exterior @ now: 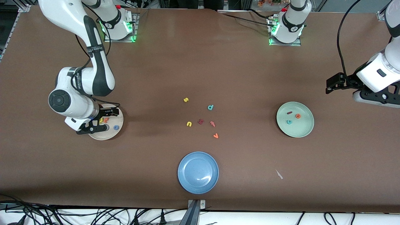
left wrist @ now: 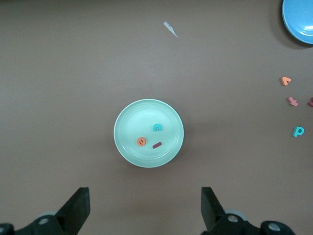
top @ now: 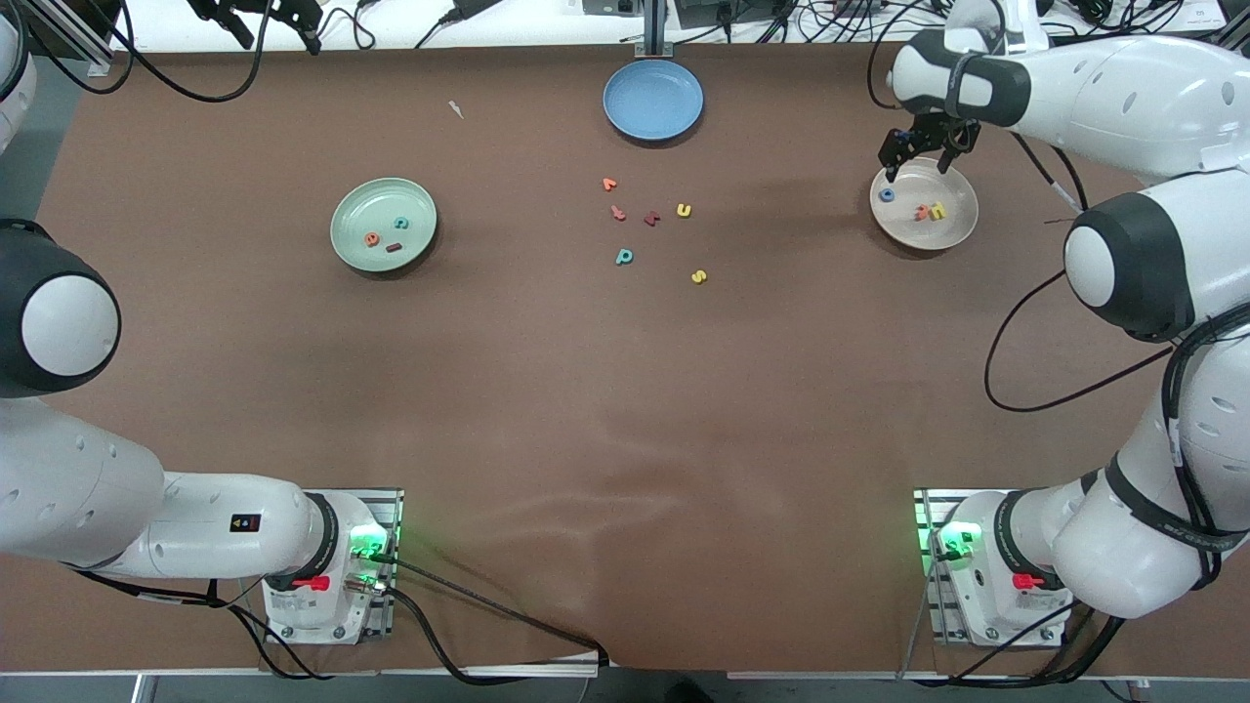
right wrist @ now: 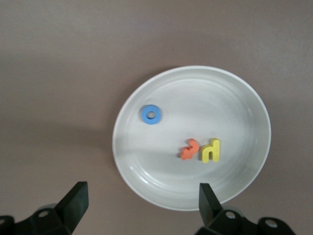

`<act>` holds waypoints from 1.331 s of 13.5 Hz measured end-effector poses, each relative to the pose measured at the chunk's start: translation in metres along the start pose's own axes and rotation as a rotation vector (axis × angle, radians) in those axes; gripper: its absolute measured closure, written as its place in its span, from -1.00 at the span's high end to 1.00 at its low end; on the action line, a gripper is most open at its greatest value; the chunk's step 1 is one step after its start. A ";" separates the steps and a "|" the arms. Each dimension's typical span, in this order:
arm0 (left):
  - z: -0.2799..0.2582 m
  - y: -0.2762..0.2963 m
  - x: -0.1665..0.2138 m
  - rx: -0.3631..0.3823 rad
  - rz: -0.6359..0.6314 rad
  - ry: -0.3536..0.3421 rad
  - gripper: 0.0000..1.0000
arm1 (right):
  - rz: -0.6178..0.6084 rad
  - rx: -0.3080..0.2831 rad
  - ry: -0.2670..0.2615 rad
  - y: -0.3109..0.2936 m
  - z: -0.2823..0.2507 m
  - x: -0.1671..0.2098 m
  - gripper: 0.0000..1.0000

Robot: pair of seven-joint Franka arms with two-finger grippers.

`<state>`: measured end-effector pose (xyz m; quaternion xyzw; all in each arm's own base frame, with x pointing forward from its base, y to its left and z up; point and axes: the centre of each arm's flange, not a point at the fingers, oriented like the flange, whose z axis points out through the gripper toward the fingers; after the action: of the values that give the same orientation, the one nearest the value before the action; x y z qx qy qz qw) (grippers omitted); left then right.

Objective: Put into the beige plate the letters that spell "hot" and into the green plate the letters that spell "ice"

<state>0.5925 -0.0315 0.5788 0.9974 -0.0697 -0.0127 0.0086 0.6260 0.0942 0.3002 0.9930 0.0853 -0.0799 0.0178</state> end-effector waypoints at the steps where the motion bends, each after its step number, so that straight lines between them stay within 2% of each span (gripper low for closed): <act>1: 0.000 -0.001 0.000 0.000 -0.001 0.000 1.00 | 0.008 0.006 -0.003 -0.005 -0.014 0.003 1.00; 3: 0.001 -0.002 0.000 0.014 0.000 -0.005 1.00 | 0.026 0.013 -0.016 -0.017 -0.038 0.007 1.00; 7: 0.004 0.021 -0.002 0.104 0.014 -0.045 1.00 | 0.020 0.013 -0.041 -0.051 -0.057 0.006 1.00; 9: -0.002 0.018 -0.005 0.107 0.010 -0.043 1.00 | 0.054 0.005 -0.048 -0.079 -0.065 0.004 1.00; 12: -0.015 0.003 -0.013 0.106 -0.012 -0.031 1.00 | 0.134 0.019 -0.020 -0.105 -0.087 0.002 1.00; 14: -0.019 0.000 -0.016 0.091 -0.023 -0.025 1.00 | 0.128 0.084 -0.001 -0.111 -0.111 -0.006 1.00; 16: -0.019 -0.009 -0.017 0.053 -0.046 -0.023 1.00 | 0.134 0.134 0.017 -0.087 -0.138 -0.014 1.00; 18: -0.018 -0.012 -0.017 0.040 -0.055 -0.023 1.00 | 0.151 0.124 0.048 -0.055 -0.160 -0.024 1.00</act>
<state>0.5780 -0.0171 0.5973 0.9988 -0.0425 -0.0228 -0.0127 0.6178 0.1522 0.4611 0.9974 0.0055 -0.0597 -0.0399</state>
